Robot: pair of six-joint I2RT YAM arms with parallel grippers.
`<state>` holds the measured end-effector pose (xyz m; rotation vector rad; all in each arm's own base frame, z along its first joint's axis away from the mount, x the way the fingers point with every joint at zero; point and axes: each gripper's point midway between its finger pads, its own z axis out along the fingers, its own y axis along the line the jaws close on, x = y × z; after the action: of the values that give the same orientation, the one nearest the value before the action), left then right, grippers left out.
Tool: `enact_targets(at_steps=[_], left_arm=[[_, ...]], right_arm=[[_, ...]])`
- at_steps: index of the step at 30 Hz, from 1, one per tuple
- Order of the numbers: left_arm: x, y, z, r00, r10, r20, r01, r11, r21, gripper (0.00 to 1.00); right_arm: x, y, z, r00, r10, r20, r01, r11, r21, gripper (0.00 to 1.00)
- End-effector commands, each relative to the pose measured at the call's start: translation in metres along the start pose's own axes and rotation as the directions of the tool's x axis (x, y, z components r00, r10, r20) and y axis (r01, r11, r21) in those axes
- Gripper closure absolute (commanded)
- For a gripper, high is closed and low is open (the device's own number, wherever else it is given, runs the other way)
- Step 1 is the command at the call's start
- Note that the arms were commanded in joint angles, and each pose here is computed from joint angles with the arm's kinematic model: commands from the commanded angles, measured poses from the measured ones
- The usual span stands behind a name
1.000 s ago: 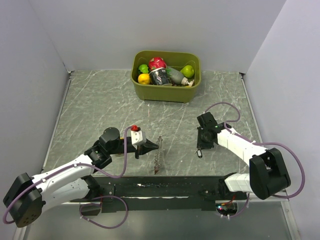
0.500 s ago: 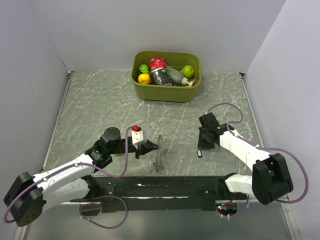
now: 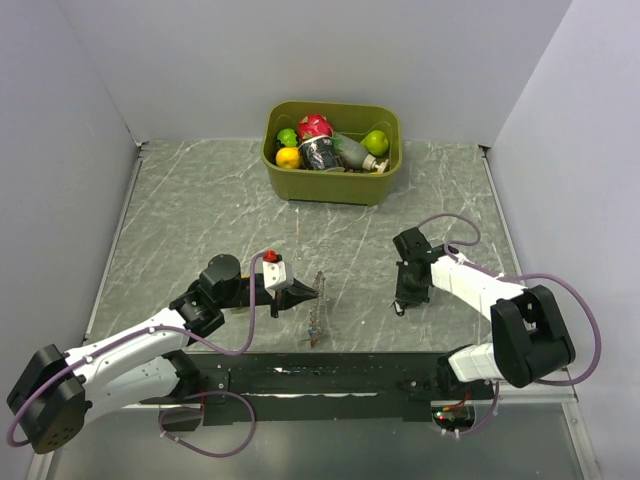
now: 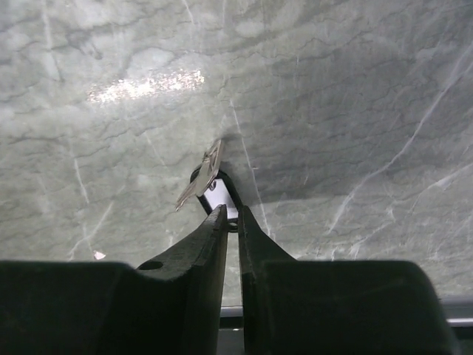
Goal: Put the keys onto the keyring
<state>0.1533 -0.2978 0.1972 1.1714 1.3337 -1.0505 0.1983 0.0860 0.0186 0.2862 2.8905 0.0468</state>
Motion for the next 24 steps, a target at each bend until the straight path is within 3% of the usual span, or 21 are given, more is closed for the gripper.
enact_targets(at_steps=[1, 8, 24], left_arm=[[-0.041, 0.001, 0.0, 0.992, 0.071, 0.106, -0.073, 0.997, 0.007, 0.99], [-0.04, 0.003, 0.002, 0.992, 0.073, 0.1, -0.074, 0.997, 0.006, 0.99], [-0.038, 0.003, 0.002, 0.993, 0.071, 0.095, -0.072, 0.997, 0.005, 0.99]], right_arm=[[-0.017, 0.008, -0.004, 0.999, 0.008, 0.043, -0.007, 0.999, -0.031, 0.8], [-0.029, 0.021, -0.007, 0.998, -0.006, 0.069, 0.012, 0.996, -0.083, 0.75], [-0.038, 0.022, 0.004, 0.997, -0.035, 0.066, 0.038, 0.998, -0.054, 0.69]])
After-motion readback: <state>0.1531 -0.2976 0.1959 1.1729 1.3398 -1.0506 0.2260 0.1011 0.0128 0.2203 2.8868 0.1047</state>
